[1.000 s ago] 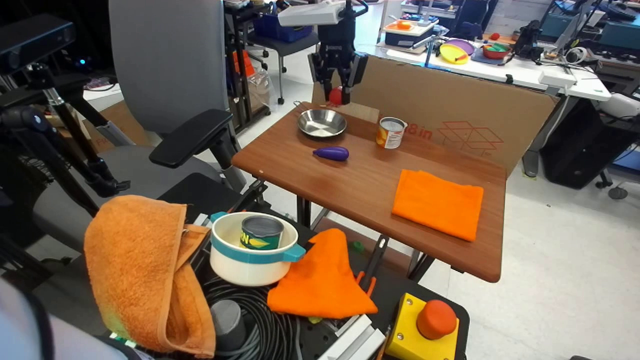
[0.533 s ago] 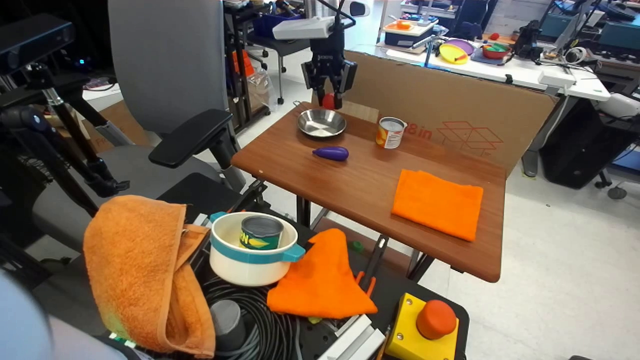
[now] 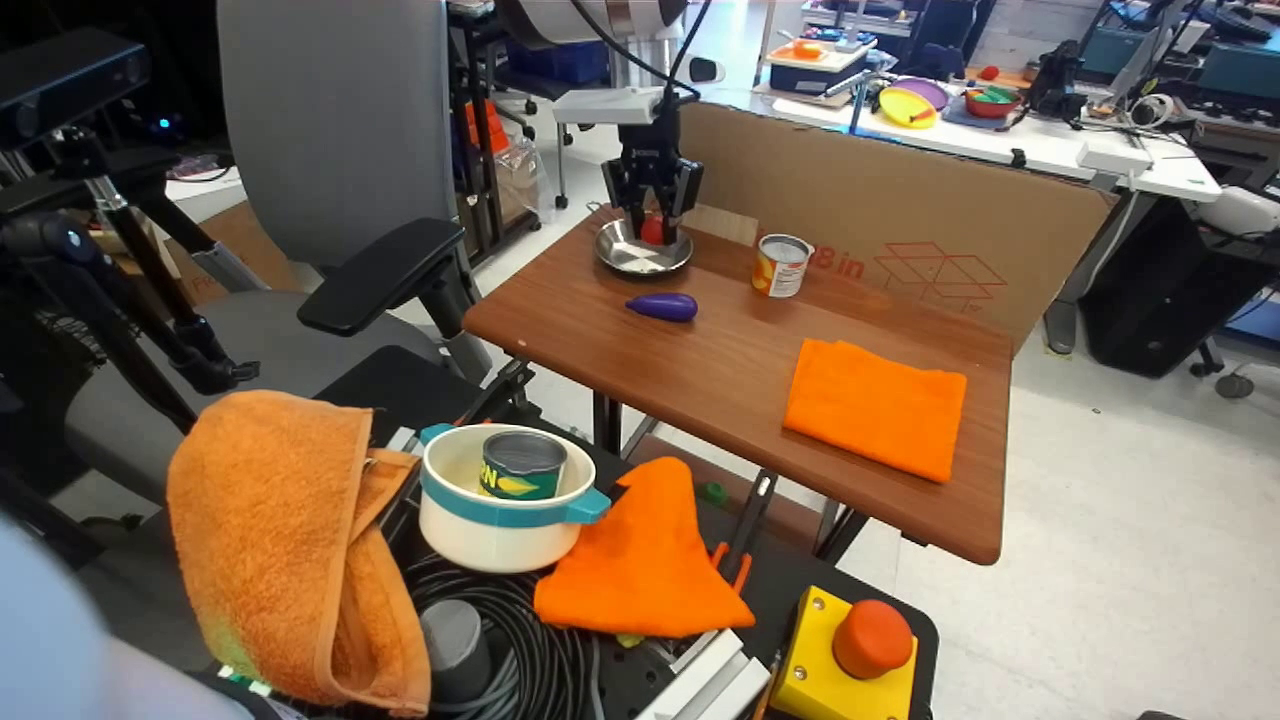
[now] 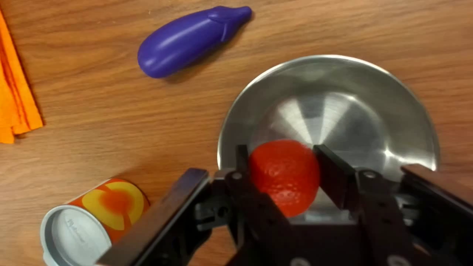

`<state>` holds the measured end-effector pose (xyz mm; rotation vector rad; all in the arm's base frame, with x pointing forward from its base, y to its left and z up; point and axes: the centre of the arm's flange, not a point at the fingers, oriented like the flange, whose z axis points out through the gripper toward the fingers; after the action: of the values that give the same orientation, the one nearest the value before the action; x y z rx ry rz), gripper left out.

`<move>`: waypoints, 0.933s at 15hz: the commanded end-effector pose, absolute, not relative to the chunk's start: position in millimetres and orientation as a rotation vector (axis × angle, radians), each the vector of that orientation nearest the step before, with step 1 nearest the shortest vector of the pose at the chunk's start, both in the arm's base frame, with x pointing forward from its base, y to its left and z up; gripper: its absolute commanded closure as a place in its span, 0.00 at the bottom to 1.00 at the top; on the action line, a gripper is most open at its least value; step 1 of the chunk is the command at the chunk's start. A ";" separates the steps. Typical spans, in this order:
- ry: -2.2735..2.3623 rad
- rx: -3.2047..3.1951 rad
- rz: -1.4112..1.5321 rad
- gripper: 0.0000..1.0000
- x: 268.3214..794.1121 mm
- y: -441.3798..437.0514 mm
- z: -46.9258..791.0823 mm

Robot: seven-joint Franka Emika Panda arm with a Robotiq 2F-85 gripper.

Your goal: Put the red ball on the pan

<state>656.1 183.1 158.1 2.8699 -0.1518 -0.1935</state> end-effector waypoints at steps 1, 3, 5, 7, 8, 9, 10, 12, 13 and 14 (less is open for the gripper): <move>-0.124 2.872 -0.273 0.78 678.5 187.9 136.8; -0.123 2.864 -0.295 0.78 680.9 189.2 127.3; -0.118 2.849 -0.315 0.78 681.7 190.8 120.5; -0.105 2.834 -0.350 0.78 681.8 189.6 121.2; -0.099 2.819 -0.377 0.28 679.9 188.3 121.6; -0.087 2.801 -0.386 0.27 675.9 186.9 125.4; -0.069 2.796 -0.391 0.20 672.0 185.5 129.6; -0.040 2.793 -0.386 0.06 659.2 183.8 144.2; -0.030 2.795 -0.369 0.01 652.0 184.4 152.3; -0.021 2.796 -0.353 0.00 646.4 185.1 159.4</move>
<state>666.3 184.7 131.2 2.8069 -0.0771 -0.3676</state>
